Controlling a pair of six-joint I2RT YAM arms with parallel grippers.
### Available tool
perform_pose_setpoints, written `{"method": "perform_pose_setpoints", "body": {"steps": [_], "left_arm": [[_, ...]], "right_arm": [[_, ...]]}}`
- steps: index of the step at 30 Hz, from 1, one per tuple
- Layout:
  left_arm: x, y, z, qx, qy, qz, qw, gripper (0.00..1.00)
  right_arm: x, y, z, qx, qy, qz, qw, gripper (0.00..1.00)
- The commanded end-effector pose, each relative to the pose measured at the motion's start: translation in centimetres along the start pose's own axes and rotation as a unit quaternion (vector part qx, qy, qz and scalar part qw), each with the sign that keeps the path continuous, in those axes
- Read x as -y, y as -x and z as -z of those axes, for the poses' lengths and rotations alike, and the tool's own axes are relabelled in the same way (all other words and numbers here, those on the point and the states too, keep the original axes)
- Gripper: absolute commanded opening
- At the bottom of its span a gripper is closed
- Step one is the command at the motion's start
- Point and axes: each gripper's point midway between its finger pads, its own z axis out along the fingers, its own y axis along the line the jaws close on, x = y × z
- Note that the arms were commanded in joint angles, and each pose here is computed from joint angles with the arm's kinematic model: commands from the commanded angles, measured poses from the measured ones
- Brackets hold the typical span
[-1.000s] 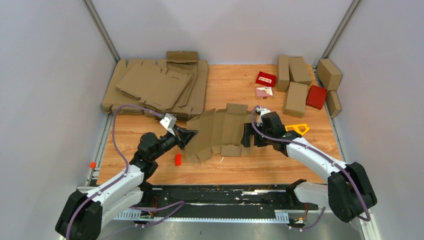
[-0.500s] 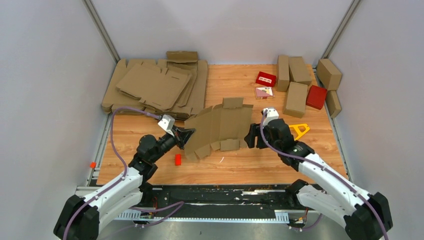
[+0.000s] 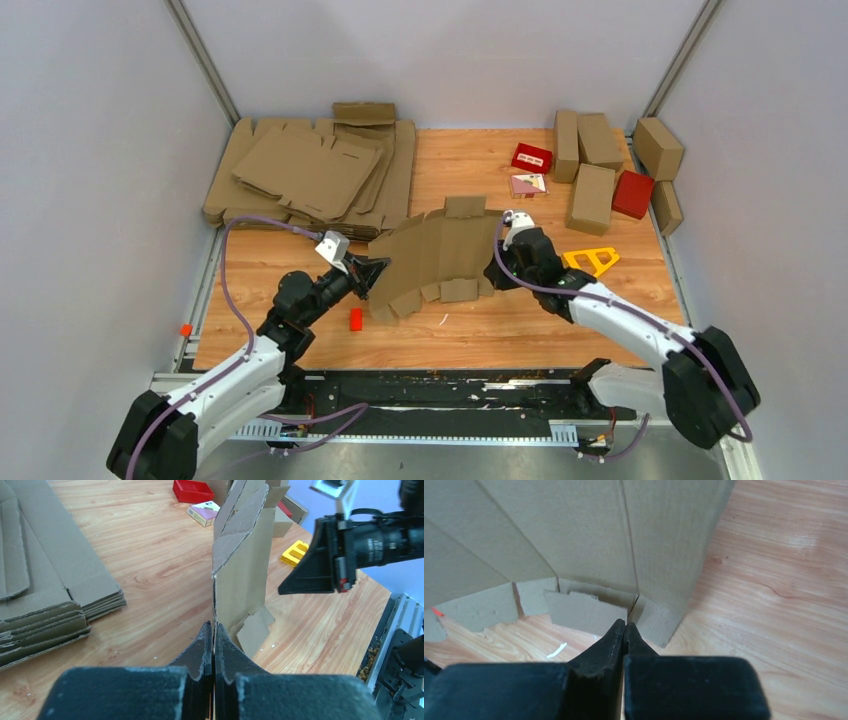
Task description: Fold the paper box
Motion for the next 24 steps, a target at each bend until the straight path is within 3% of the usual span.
{"method": "perform_pose_setpoints", "body": {"steps": [1,12,18,24], "left_arm": [[0.4,1.1,0.0,0.023,-0.009,-0.015,1.0,0.0],[0.3,0.6,-0.1,0.016,-0.007,-0.015,1.0,0.0],[0.2,0.6,-0.2,0.013,-0.002,-0.017,1.0,0.0],[-0.3,0.6,0.0,0.017,0.012,-0.02,1.0,0.0]], "right_arm": [[-1.6,3.2,-2.3,0.028,0.011,-0.024,0.999,0.0],[-0.1,0.6,-6.2,-0.015,-0.021,-0.036,0.999,0.0],[-2.9,-0.7,-6.5,-0.057,0.058,-0.038,0.996,0.0],[-6.0,-0.8,-4.4,-0.055,0.152,-0.03,0.986,0.01]]}}
